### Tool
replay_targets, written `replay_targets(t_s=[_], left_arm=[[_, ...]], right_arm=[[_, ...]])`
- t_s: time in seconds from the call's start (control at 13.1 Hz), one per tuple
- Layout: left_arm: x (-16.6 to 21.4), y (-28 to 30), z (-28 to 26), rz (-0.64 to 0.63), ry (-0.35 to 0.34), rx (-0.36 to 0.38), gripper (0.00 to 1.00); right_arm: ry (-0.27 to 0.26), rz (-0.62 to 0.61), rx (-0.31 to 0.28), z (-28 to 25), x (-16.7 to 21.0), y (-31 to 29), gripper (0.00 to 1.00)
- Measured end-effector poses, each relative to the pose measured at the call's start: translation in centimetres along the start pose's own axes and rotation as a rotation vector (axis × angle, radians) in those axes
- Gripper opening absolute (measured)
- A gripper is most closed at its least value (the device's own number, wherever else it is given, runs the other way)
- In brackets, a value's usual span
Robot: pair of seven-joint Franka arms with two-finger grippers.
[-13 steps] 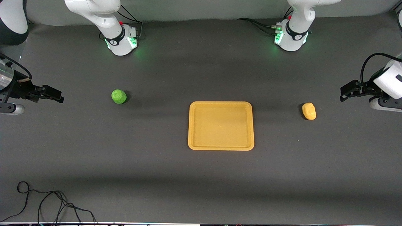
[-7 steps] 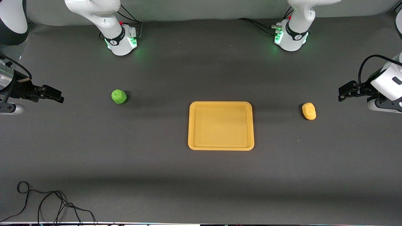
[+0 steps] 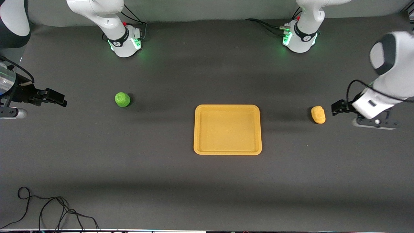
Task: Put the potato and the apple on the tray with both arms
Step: 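Reach the left gripper down to the yellow potato and grasp it, then carry the potato onto the tray while the right gripper reaches the apple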
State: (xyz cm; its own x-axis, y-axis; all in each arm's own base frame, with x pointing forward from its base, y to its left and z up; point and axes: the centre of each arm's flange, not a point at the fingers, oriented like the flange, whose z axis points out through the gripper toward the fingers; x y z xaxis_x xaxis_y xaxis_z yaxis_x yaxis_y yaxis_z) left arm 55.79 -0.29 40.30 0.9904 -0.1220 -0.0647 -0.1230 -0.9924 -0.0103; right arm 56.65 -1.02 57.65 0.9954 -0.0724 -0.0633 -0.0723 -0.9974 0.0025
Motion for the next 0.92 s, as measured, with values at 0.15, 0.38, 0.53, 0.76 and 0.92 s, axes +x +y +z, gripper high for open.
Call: replay_targets(t_s=[0.15, 0.38, 0.53, 0.76, 0.92], left_arm=[[-0.8, 0.0, 6.1, -0.003, -0.025, -0.007, 1.0], [-3.2, -1.3, 12.6, -0.039, -0.088, -0.022, 0.99], [-4.1, -2.1, 16.5, -0.058, -0.113, -0.033, 1.0], [-3.9, -2.5, 21.1, -0.068, -0.107, -0.042, 0.97], [-3.9, -2.4, 22.6, -0.066, -0.111, -0.045, 0.83]], right_arm=[[0.0, -0.002, 0.001, -0.1, -0.2, -0.1, 1.0], [-0.015, -0.008, 0.003, -0.2, -2.3, -0.4, 1.0], [-0.027, -0.016, 0.01, -0.3, -5.7, -0.8, 1.0], [-0.016, -0.02, 0.012, 0.3, -12.2, -0.6, 1.0], [-0.005, -0.024, 0.012, 1.6, -16.1, -0.5, 1.0]])
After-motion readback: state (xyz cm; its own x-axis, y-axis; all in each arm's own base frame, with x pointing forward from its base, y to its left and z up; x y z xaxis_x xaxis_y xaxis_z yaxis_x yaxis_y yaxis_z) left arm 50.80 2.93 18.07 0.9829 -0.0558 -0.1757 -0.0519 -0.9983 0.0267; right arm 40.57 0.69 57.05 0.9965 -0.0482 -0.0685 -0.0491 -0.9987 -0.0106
